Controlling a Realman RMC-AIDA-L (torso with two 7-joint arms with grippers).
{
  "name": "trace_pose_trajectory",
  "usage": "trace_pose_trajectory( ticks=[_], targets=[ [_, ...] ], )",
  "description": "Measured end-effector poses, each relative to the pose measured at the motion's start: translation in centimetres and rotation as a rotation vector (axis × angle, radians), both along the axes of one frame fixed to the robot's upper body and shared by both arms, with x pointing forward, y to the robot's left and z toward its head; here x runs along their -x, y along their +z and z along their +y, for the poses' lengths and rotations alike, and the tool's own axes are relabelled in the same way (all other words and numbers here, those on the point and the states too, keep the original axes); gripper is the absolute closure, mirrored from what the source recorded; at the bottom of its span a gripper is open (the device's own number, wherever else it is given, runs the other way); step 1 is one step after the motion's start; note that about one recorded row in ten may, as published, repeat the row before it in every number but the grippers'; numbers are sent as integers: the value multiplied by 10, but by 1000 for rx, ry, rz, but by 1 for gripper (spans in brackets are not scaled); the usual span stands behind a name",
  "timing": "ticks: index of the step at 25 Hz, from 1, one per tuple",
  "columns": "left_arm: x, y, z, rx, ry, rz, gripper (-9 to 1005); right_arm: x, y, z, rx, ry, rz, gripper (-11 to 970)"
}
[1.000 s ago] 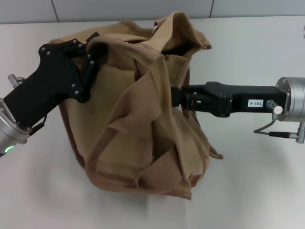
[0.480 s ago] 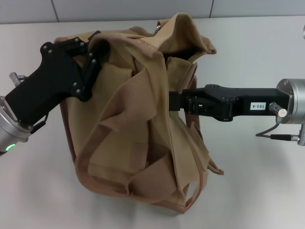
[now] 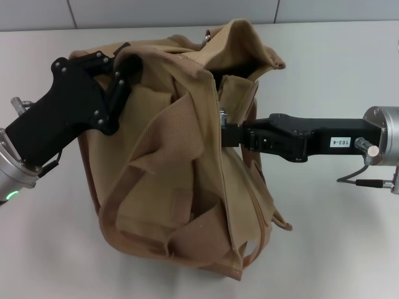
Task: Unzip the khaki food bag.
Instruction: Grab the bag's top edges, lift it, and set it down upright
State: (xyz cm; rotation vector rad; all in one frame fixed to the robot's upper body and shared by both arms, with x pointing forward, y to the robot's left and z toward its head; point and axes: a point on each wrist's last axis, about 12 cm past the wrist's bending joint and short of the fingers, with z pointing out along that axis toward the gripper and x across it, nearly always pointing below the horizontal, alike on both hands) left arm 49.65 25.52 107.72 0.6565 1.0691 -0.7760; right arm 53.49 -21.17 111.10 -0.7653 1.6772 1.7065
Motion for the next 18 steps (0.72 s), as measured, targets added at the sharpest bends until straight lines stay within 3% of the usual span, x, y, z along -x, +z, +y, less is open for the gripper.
trace_pose_trajectory(
  ticks=[18],
  targets=[
    [1,2,1,13,1,-11,930,3,-5,-4,2,-30,3,952]
  ],
)
